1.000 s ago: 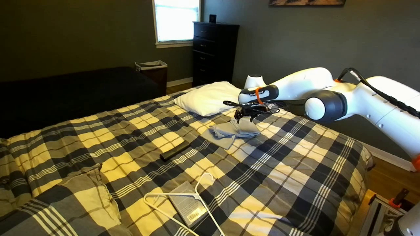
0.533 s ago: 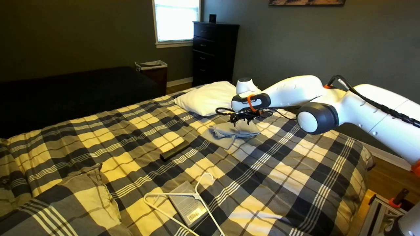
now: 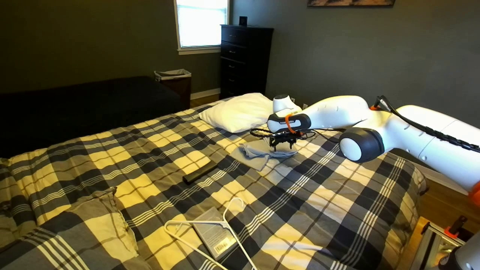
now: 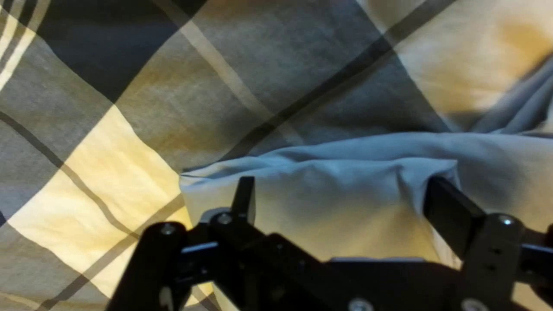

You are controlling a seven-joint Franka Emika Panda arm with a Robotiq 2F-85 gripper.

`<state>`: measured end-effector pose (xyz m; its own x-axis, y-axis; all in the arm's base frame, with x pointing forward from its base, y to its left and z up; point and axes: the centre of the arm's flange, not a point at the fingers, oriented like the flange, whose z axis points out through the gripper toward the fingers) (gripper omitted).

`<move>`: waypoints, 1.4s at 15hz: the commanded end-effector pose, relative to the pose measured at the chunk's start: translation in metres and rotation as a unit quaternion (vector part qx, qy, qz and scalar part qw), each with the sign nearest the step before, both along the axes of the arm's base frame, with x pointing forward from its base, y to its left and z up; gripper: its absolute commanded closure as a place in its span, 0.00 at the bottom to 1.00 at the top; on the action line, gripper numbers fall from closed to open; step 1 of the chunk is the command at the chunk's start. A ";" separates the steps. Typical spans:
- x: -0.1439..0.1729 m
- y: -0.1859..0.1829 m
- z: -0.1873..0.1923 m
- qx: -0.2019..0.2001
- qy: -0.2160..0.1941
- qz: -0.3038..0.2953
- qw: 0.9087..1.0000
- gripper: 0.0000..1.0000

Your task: Move the grey t-shirt to the left and unfold it

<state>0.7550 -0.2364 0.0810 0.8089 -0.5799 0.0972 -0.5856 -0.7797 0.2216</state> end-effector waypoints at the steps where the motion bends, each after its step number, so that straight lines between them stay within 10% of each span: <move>1: 0.047 -0.028 -0.022 -0.002 0.012 -0.025 1.000 0.00; 9: 0.025 -0.027 0.034 -0.029 -0.051 0.101 0.993 0.00; 14: 0.017 -0.022 0.044 -0.031 -0.045 0.094 0.994 0.00; 17: 0.040 -0.020 0.042 -0.036 -0.131 0.077 0.988 0.00; 21: 0.060 -0.004 0.028 -0.025 -0.145 0.087 0.985 0.00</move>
